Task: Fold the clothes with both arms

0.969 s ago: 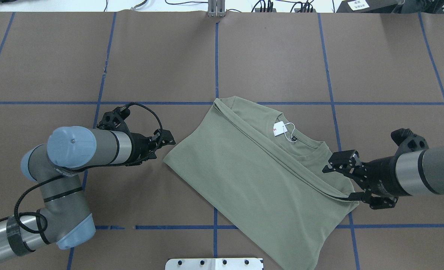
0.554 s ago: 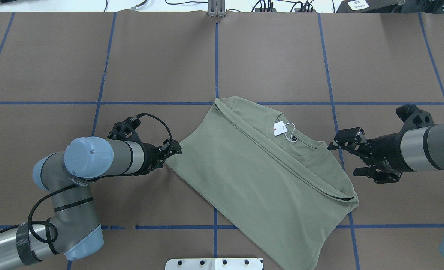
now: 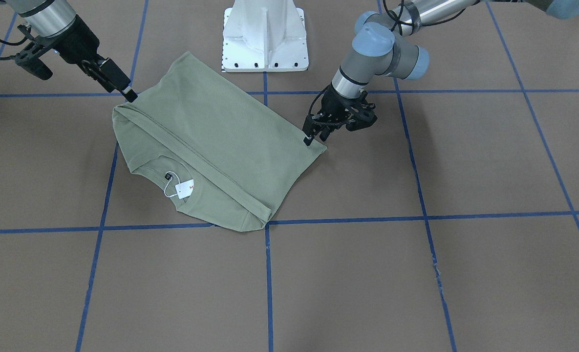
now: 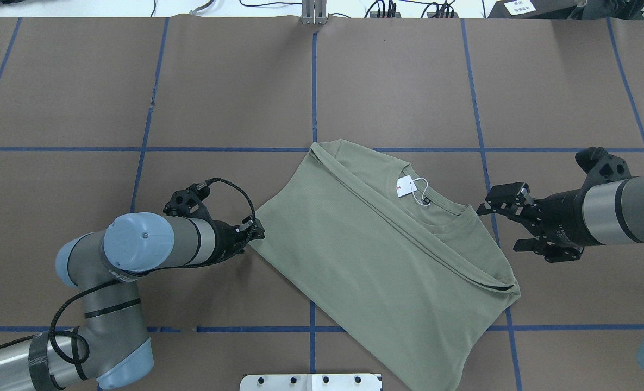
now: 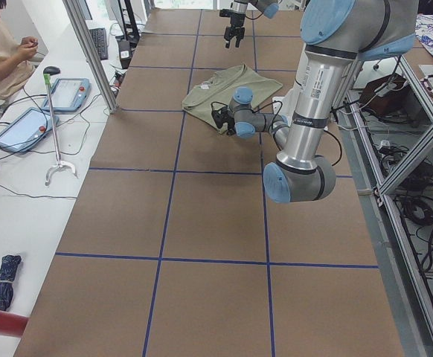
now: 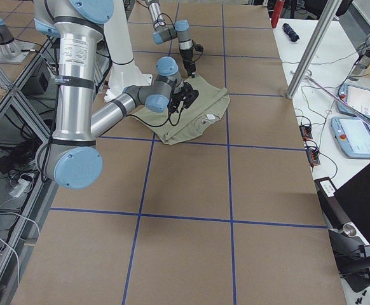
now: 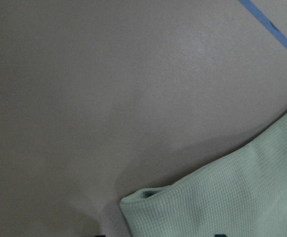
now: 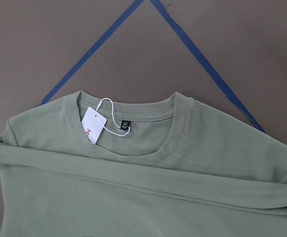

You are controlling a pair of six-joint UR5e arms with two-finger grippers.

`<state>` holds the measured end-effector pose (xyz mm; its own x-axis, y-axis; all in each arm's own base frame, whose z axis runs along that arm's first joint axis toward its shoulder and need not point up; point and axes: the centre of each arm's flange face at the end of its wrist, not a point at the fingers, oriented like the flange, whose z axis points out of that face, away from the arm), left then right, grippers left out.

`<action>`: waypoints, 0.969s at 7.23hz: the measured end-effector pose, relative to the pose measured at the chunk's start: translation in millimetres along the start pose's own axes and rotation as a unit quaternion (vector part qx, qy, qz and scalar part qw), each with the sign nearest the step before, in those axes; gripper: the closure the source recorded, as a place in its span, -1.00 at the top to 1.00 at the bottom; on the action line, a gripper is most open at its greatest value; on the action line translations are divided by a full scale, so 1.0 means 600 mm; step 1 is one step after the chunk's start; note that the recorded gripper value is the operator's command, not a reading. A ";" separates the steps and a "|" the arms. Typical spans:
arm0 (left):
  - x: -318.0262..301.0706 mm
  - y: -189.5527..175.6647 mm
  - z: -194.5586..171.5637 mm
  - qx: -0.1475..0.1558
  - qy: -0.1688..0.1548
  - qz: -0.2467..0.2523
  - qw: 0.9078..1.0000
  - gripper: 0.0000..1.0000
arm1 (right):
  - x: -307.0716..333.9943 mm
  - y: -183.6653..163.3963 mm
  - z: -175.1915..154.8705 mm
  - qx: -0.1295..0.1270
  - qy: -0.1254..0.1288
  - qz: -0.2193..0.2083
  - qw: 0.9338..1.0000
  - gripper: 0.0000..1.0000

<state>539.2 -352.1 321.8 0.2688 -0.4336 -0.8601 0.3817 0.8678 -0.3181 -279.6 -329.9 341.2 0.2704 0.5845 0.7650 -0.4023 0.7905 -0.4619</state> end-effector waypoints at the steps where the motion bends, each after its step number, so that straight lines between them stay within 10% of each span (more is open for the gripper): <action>1: -0.001 0.000 0.001 0.001 -0.001 0.000 1.000 -1.00 | 0.000 0.001 0.001 -0.001 0.000 0.000 1.000 1.00; 7: 0.050 -0.186 -0.031 0.082 0.010 0.084 0.993 -1.00 | 0.001 -0.001 0.008 0.000 0.003 0.000 1.000 1.00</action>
<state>488.5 -457.2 324.3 0.3234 -0.2800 -0.9039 0.4728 0.8752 -0.1020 -283.4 -330.7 344.0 0.2757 0.5857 0.7622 -0.4029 0.7903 -0.4616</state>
